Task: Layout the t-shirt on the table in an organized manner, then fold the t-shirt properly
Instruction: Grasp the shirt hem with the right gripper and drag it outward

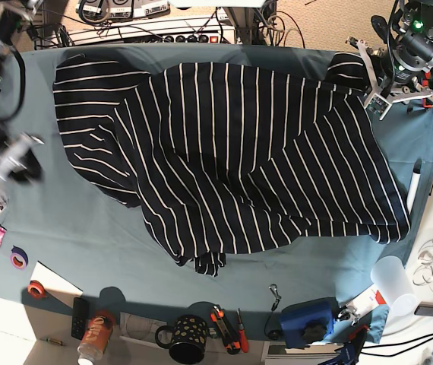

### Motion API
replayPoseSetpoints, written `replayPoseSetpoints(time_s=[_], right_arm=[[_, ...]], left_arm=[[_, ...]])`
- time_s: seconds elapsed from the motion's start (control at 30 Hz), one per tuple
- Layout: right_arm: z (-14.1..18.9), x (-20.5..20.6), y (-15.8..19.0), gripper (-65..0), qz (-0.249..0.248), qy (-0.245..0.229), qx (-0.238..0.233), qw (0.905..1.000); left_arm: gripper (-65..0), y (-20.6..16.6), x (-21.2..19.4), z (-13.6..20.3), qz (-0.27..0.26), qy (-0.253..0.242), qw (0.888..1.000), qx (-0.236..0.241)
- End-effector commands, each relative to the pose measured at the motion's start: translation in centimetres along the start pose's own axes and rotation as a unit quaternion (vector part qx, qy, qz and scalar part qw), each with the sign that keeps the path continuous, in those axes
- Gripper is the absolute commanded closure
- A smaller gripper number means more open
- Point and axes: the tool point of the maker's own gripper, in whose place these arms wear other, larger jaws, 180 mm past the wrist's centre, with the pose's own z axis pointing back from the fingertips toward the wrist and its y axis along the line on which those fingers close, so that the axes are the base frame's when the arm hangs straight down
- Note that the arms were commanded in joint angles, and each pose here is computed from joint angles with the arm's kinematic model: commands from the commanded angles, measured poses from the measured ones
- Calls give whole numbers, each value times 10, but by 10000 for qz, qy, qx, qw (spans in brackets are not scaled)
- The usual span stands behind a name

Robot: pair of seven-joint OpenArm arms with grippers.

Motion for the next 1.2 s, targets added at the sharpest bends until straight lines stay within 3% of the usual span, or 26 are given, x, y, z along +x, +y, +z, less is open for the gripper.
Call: replayPoseSetpoints(time_s=[0.0, 0.1, 0.27, 0.5, 0.67, 0.77, 0.9, 1.17], right_arm=[[-3, 17, -4, -185, 256, -135, -71, 9996], [-37, 10, 7, -185, 528, 331, 40, 9980], [-85, -1, 32, -185, 614, 713, 501, 9943], [-130, -38, 55, -185, 224, 1397, 853, 9863], [-134, -55, 66, -162, 119, 1702, 980, 9804], [-130, -56, 65, -1, 197, 1833, 953, 9782], [-128, -48, 64, 0, 266, 1795, 887, 9794], [-108, -27, 10, 0, -678, 1198, 186, 9903]], left_arm=[[-194, 6, 5, 3, -14, -104, 9999, 113], [-194, 7, 5, 3, 51, -109, 9998, 155], [-194, 7, 5, 3, 53, -109, 9998, 156], [-194, 7, 8, 3, 52, -168, 9997, 155], [-194, 7, 8, 3, 54, -185, 9997, 155], [-194, 7, 9, 3, 63, -207, 9996, 153], [-194, 6, 10, 3, 79, -233, 9996, 148], [-194, -7, 12, 0, 433, -327, 9985, 42]])
